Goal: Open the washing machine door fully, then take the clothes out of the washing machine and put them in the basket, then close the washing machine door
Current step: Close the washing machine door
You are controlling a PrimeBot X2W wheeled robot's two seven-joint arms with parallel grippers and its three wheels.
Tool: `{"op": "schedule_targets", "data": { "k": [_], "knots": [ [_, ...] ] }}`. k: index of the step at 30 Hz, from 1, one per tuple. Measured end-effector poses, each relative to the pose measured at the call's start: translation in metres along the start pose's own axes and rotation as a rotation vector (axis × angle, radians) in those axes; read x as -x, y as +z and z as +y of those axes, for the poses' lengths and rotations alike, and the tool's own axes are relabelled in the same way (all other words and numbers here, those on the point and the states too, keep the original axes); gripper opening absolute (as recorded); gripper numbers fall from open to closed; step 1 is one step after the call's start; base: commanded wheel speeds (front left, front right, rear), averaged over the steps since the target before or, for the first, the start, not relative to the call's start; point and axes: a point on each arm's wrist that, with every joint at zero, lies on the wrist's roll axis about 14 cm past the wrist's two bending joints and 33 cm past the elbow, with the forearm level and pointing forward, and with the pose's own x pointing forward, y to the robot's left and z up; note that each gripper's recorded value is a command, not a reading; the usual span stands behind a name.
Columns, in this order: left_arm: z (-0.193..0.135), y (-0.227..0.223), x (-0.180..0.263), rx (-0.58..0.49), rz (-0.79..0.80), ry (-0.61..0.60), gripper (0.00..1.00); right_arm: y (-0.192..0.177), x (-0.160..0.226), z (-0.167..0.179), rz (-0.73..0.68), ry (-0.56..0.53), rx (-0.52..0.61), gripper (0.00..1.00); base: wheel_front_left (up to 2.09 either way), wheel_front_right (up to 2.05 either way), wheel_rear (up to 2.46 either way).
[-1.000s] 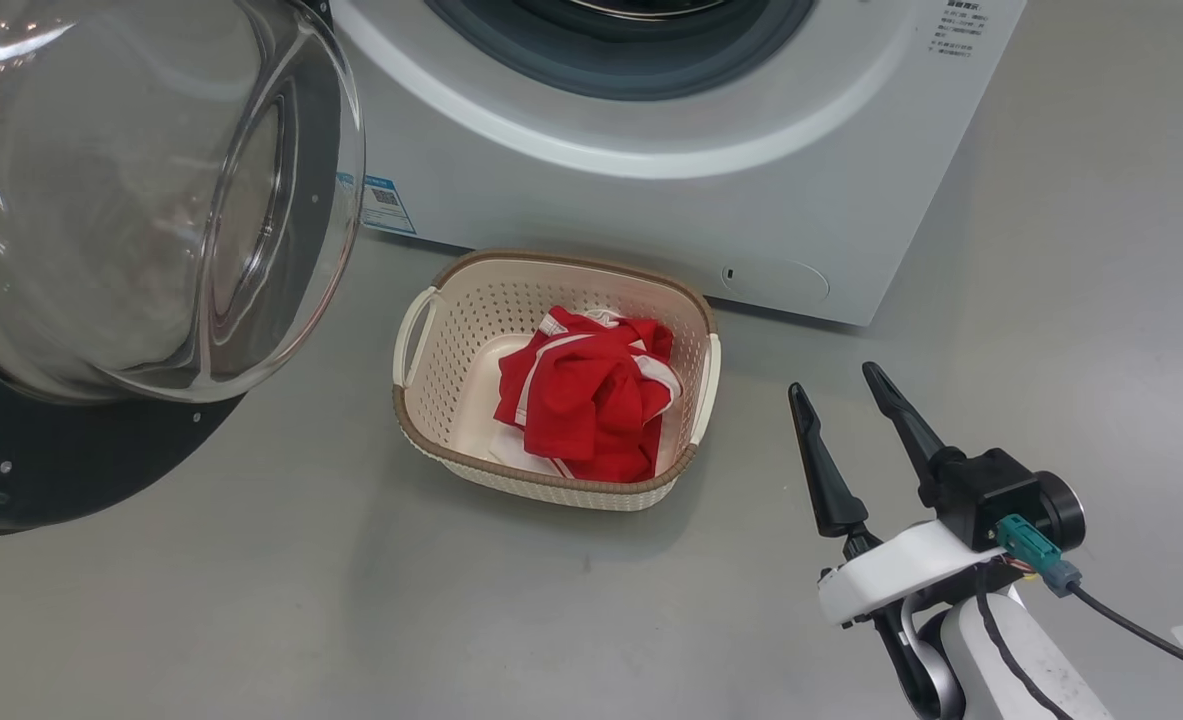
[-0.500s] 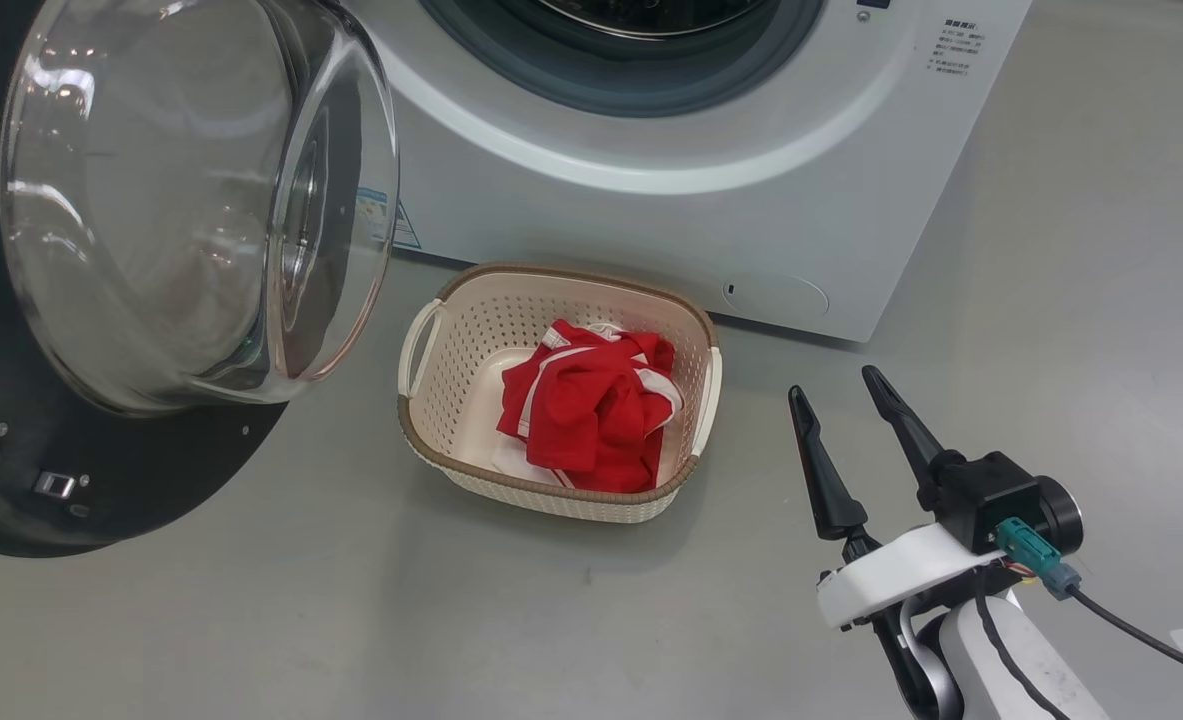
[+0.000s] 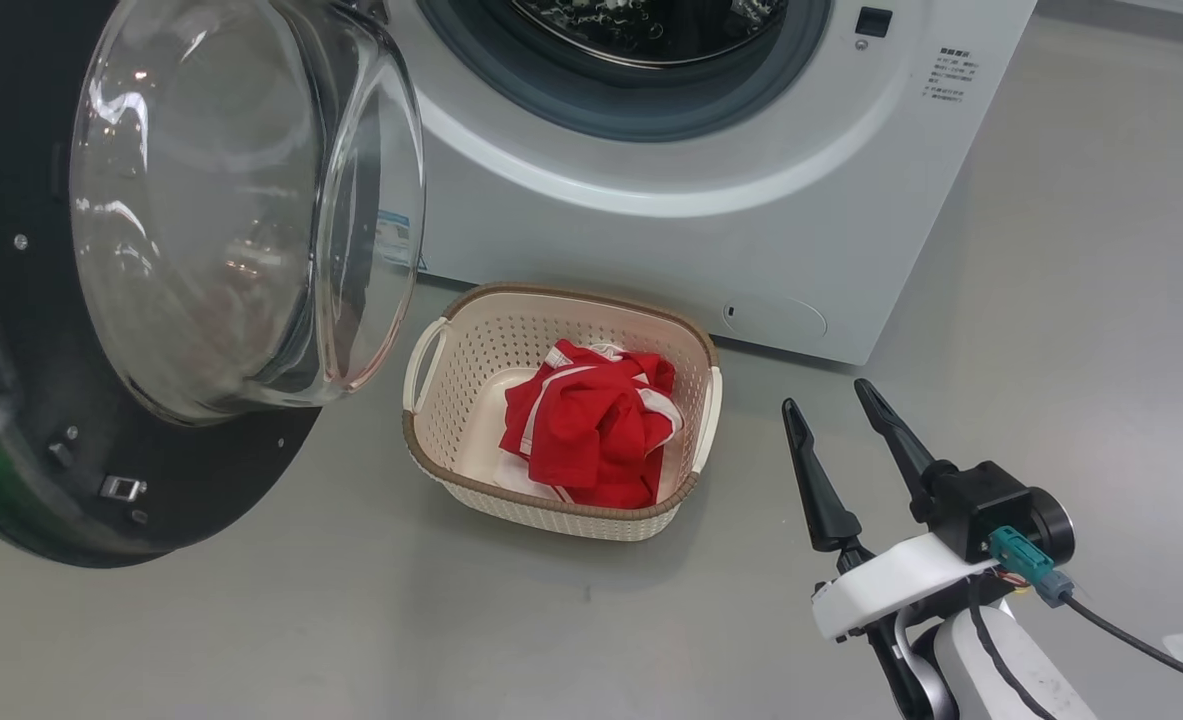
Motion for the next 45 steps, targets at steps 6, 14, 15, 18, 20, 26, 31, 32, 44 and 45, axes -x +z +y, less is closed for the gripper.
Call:
{"op": "schedule_targets", "data": {
  "k": [6, 14, 15, 18, 20, 26, 31, 32, 44, 45],
  "knots": [
    [-0.004, -0.017, -0.007, 0.02, 0.059, -0.071, 0.0, -0.001, 0.004, 0.003, 0.005, 0.001, -0.002, 1.0, 0.0, 0.0, 0.0],
    [-0.009, -0.036, -0.015, 0.004, 0.132, -0.113, 0.0, 0.001, 0.005, 0.003, -0.001, -0.001, -0.004, 1.0, 0.0, 0.0, 0.0],
    [-0.009, -0.039, -0.017, 0.003, 0.141, -0.119, 0.0, 0.001, 0.005, 0.003, -0.001, -0.002, -0.005, 1.0, 0.0, 0.0, 0.0],
    [-0.011, -0.046, -0.021, -0.004, 0.168, -0.135, 0.0, 0.001, 0.006, 0.003, -0.001, -0.004, -0.005, 1.0, 0.0, 0.0, 0.0],
    [-0.011, -0.05, -0.023, -0.008, 0.185, -0.143, 0.0, 0.001, 0.006, 0.002, -0.001, -0.008, -0.007, 1.0, 0.0, 0.0, 0.0],
    [-0.014, -0.068, -0.034, -0.002, 0.235, -0.189, 0.0, 0.002, 0.008, -0.001, -0.004, -0.018, -0.006, 1.0, 0.0, 0.0, 0.0],
    [-0.013, -0.08, -0.039, -0.012, 0.267, -0.205, 0.0, 0.004, 0.011, -0.003, -0.01, -0.03, -0.007, 1.0, 0.0, 0.0, 0.0],
    [-0.013, -0.083, -0.04, -0.014, 0.278, -0.209, 0.0, 0.005, 0.012, -0.004, -0.012, -0.033, -0.006, 1.0, 0.0, 0.0, 0.0],
    [-0.02, -0.123, -0.062, -0.02, 0.383, -0.282, 0.0, 0.011, 0.022, -0.013, -0.027, -0.072, -0.001, 1.0, 0.0, 0.0, 0.0],
    [-0.021, -0.125, -0.063, -0.023, 0.386, -0.285, 0.0, 0.012, 0.023, -0.014, -0.028, -0.077, -0.001, 1.0, 0.0, 0.0, 0.0]
  ]
}}
